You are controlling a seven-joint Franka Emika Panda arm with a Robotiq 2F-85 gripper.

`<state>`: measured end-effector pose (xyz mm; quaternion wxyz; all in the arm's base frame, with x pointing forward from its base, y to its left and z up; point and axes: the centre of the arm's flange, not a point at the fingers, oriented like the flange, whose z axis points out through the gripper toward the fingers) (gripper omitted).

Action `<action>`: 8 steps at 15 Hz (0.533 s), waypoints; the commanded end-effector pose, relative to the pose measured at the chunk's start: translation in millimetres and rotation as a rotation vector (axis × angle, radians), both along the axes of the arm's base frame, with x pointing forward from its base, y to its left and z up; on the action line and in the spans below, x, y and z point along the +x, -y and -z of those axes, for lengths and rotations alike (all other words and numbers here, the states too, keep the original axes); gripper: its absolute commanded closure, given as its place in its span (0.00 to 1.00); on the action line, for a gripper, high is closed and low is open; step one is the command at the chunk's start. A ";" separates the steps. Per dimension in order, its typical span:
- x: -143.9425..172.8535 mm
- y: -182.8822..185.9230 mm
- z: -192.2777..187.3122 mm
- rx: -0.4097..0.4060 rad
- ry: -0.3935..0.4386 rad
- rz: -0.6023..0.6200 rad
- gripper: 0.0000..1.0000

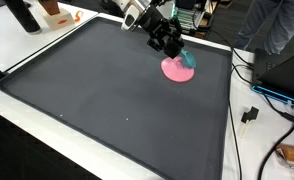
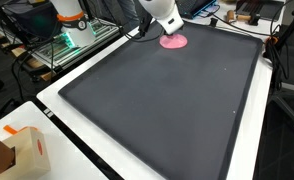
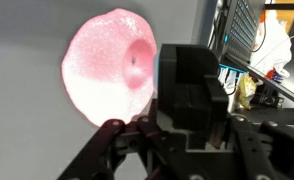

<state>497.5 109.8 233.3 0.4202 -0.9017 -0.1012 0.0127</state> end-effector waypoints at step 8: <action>-18.8 -60.3 -111.9 -0.373 0.077 -0.006 0.74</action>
